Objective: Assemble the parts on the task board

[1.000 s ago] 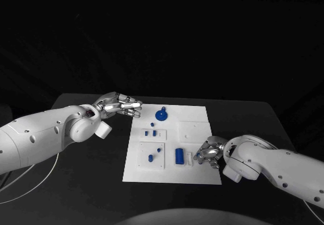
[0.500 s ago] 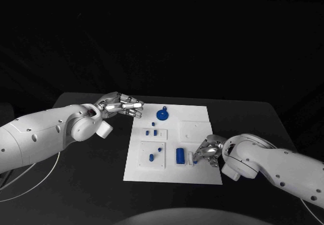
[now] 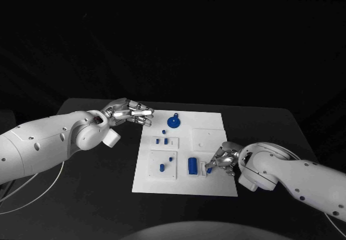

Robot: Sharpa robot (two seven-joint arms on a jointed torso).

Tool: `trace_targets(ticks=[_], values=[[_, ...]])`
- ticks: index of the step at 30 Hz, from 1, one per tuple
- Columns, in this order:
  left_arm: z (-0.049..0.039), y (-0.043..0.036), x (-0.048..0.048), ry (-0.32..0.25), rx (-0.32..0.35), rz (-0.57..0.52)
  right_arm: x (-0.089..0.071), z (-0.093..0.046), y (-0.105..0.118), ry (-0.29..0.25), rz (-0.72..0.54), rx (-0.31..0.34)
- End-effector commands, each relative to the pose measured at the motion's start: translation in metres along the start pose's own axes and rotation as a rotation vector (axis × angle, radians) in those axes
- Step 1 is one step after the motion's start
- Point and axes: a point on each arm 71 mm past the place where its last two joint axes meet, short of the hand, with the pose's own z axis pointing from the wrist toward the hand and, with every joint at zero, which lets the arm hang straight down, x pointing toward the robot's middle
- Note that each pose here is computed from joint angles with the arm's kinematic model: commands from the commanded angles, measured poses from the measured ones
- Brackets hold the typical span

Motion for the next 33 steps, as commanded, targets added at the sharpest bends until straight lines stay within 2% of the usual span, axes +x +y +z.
trace_targets(ticks=[1, 18, 33], values=[[0.0003, -0.0003, 0.0028, 0.025, -0.002, -0.001, 0.0, 0.001, -0.001, 0.006, -0.043, -0.003], [0.0013, 0.0005, 0.005, 0.045, -0.014, 0.007, -0.007, 0.012, -0.001, 0.014, -0.058, 0.019], [0.002, 0.0014, 0.0071, 0.063, -0.027, 0.015, 0.006, 0.021, 0.004, 0.072, -0.054, 0.02]])
